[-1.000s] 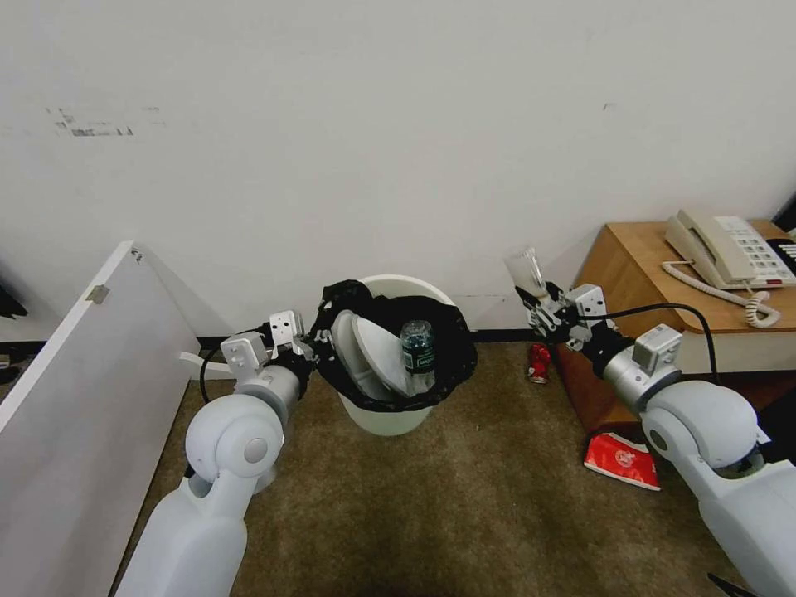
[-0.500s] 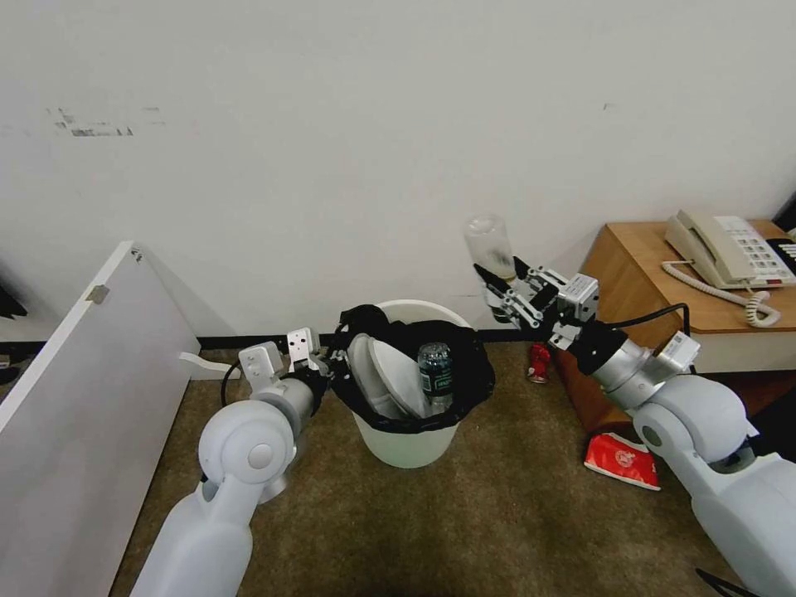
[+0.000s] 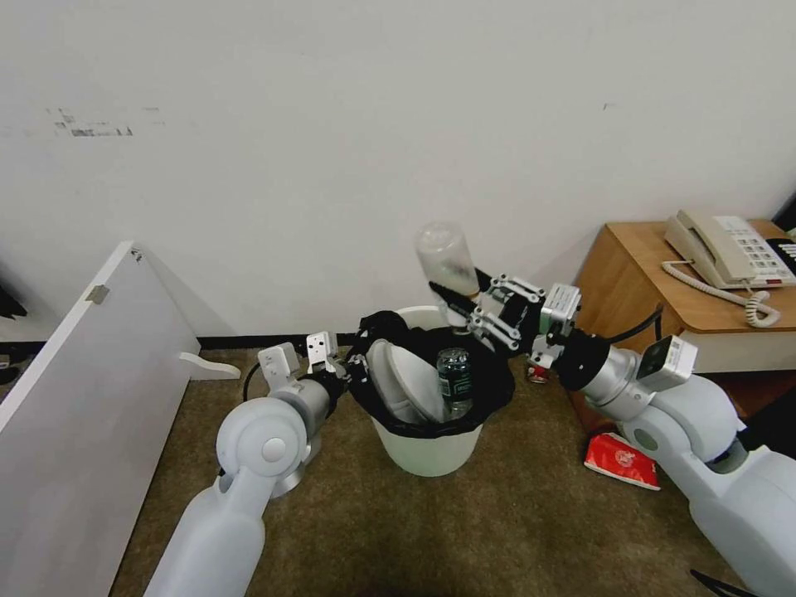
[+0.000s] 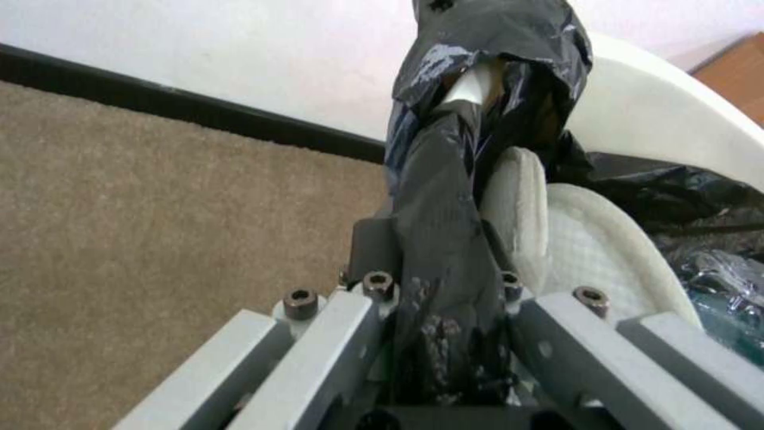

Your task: Pick up the trash bin, then pick up the garbage from the floor and place it into the trash bin.

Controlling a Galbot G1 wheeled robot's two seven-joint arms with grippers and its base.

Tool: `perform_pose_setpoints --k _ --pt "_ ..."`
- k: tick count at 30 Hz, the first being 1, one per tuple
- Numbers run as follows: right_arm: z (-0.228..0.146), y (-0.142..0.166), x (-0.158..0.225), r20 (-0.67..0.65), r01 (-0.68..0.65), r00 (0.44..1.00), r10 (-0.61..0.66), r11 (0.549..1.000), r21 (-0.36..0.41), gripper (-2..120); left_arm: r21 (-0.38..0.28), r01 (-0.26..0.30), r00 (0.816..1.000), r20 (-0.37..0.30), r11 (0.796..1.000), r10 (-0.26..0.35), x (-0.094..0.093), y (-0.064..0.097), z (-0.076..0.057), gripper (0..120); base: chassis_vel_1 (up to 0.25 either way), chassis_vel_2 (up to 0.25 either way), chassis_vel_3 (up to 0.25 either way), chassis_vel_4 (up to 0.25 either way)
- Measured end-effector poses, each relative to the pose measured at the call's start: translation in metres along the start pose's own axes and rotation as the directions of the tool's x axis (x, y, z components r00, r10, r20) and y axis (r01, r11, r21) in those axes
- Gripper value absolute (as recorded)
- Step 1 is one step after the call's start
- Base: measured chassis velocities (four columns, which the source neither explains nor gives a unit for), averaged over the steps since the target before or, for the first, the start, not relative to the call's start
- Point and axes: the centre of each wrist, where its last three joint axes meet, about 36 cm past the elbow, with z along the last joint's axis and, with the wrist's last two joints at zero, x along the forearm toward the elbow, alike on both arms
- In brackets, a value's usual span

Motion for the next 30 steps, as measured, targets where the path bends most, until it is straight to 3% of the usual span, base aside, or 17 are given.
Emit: perform_pose_setpoints --k 30 --pt "0.028 0.005 0.004 -0.072 -0.023 0.997 0.020 0.999 -0.040 26 -0.006 -0.032 0.999 0.016 0.999 0.033 0.003 -0.005 -0.002 4 0.000 0.000 0.000 0.000"
